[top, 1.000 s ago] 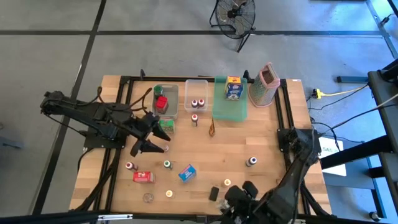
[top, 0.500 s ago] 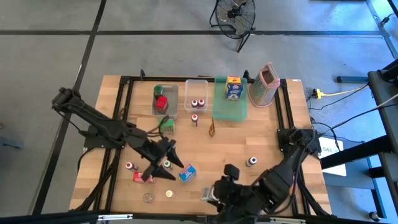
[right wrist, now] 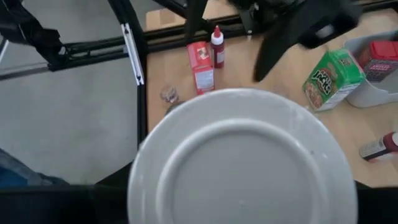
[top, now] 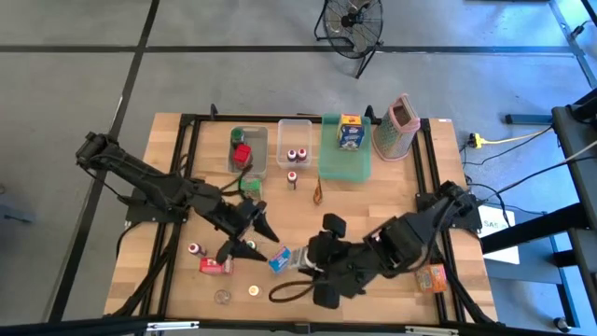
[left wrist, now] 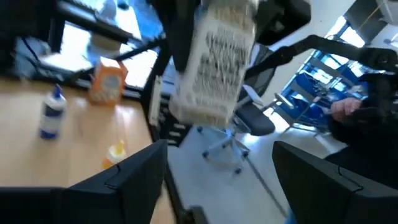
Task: Pick & Place Kitchen Items
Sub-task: Put the white seasoning bottle into the gray bin
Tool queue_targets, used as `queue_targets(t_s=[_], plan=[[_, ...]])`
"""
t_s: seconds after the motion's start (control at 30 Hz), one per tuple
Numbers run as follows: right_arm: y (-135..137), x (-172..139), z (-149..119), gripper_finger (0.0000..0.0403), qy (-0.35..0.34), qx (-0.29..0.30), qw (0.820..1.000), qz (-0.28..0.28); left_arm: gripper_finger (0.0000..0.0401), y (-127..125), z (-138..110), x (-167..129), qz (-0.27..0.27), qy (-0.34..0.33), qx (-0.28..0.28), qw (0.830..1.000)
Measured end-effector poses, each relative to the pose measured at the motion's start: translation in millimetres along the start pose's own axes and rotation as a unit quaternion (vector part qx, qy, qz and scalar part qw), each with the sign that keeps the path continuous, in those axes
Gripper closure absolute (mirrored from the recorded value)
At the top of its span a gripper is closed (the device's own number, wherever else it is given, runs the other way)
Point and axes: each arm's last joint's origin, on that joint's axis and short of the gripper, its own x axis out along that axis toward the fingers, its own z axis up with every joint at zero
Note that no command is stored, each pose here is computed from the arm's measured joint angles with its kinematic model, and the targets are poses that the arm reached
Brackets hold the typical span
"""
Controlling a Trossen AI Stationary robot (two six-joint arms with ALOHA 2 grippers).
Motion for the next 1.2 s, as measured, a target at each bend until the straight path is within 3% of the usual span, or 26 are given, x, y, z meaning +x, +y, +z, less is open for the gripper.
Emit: queue_targets(t_s=[0.37, 0.63, 1.2], plan=[[-30, 15, 18, 0.0198, 0.014, -0.004, 1.000, -0.011, 0.0115, 20, 14, -8, 0.030, -0.014, 0.185, 0.982], [-46, 21, 24, 0.0198, 0.031, -0.025, 0.999, -0.018, 0.0114, 30, 17, -11, 0.057, -0.015, 0.136, 0.989], [-84, 34, 39, 0.0198, 0.067, -0.120, 0.990, -0.002, 0.0115, 32, 10, -1, 0.126, -0.025, 0.127, 0.984]])
